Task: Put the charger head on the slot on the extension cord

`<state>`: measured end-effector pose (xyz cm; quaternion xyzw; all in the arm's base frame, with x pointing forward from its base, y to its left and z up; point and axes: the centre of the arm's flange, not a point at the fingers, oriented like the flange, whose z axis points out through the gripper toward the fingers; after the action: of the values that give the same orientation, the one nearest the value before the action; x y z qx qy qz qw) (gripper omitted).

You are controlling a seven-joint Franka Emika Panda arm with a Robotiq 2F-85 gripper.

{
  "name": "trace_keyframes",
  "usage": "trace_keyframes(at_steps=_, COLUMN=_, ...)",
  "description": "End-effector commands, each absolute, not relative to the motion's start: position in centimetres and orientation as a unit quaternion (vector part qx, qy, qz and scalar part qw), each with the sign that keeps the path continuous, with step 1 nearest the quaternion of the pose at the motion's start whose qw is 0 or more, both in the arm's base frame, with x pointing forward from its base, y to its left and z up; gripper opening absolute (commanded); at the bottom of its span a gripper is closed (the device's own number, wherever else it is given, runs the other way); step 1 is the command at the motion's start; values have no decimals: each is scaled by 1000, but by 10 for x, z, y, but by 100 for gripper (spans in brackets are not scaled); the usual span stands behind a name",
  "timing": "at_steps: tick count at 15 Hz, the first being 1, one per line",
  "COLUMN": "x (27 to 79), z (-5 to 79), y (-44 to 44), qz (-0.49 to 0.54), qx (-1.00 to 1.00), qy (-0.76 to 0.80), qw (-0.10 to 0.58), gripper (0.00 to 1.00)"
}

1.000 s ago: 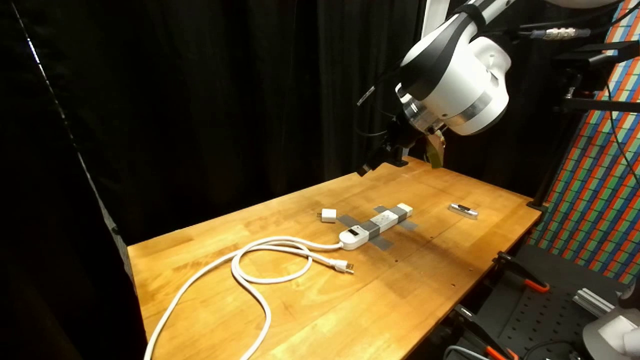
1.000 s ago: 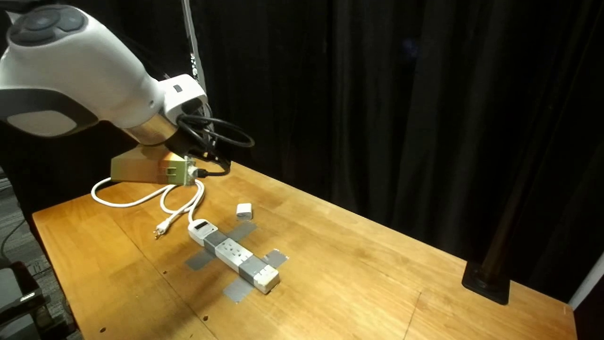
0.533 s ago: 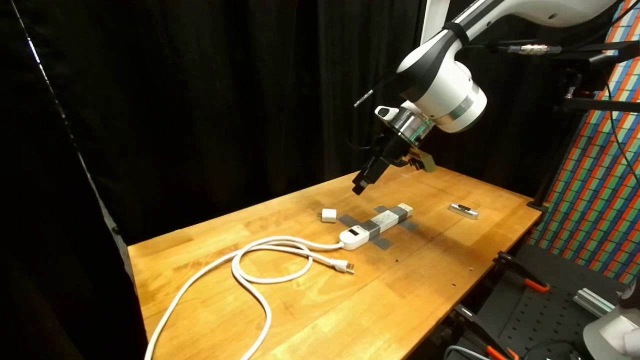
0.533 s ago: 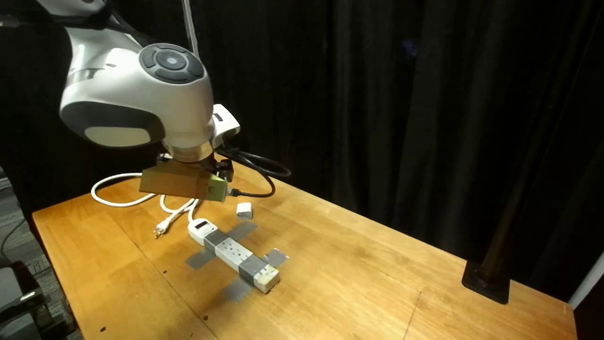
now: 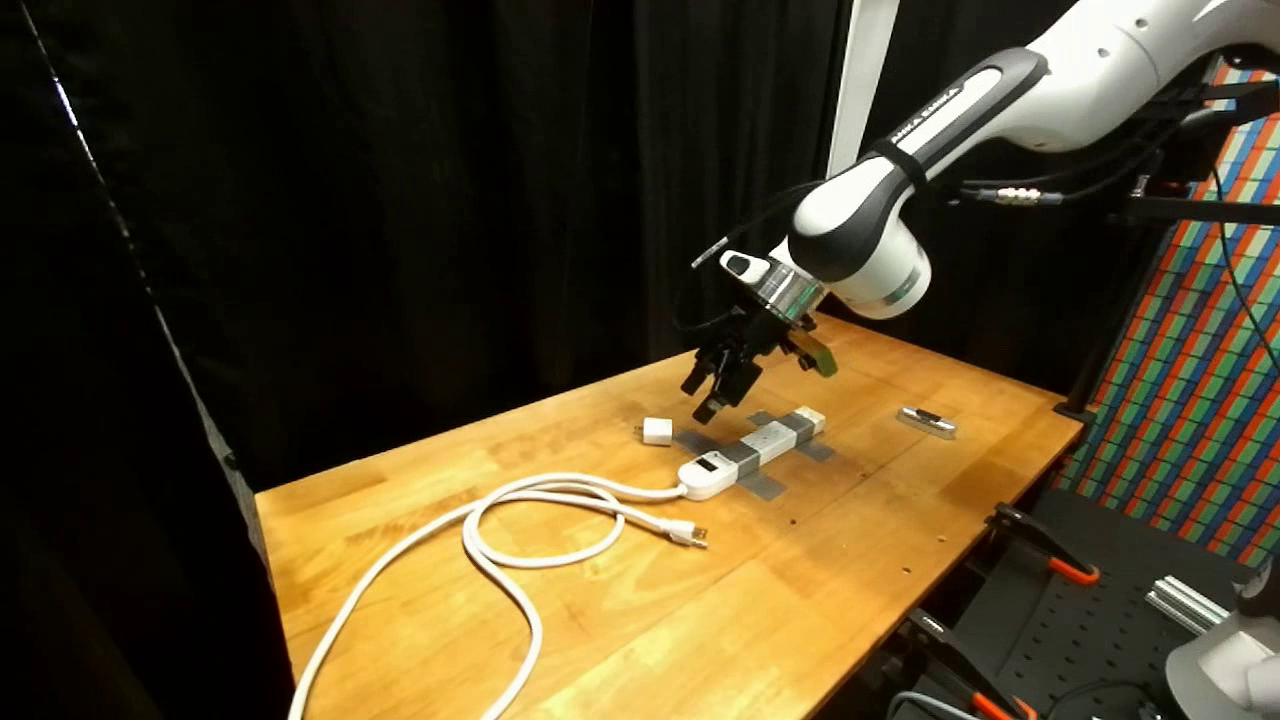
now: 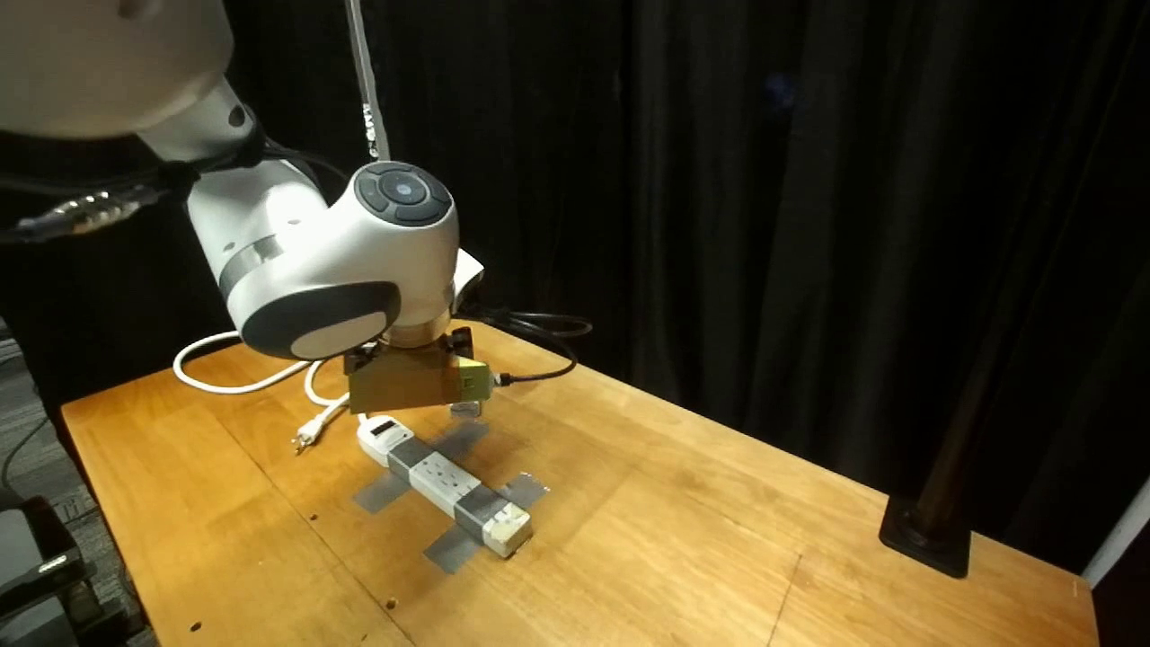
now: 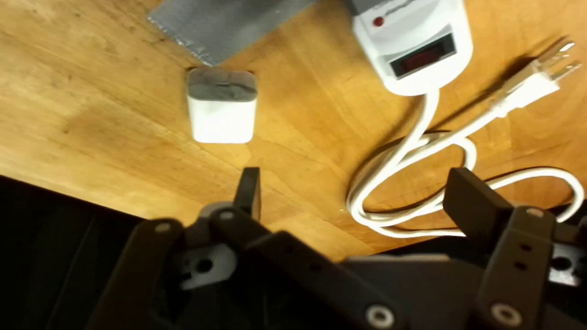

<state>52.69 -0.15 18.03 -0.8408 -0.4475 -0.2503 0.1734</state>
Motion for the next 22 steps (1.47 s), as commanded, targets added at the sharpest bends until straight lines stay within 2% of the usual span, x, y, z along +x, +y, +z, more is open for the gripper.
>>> trace_keyframes(at_steps=1, x=553, z=155, y=19, qz=-304, qx=-844, qy=-423, qw=130, gripper=100)
trace_keyframes(at_steps=14, x=575, z=96, y=14, qz=-340, qx=-871, qy=-350, qw=52, gripper=100)
trace_keyframes(at_steps=15, x=576, z=95, y=12, qz=-339, qx=-873, qy=-347, qw=52, gripper=75)
trace_keyframes(at_steps=16, x=576, z=94, y=9, qz=-336, qx=-874, qy=-347, qw=49, gripper=73)
trace_keyframes(at_steps=21, x=571, z=92, y=4, qz=-315, qx=-876, qy=-357, qw=84, gripper=33)
trace_keyframes(at_steps=22, x=571, z=94, y=8, qz=-311, qx=-875, qy=-359, qw=93, gripper=67)
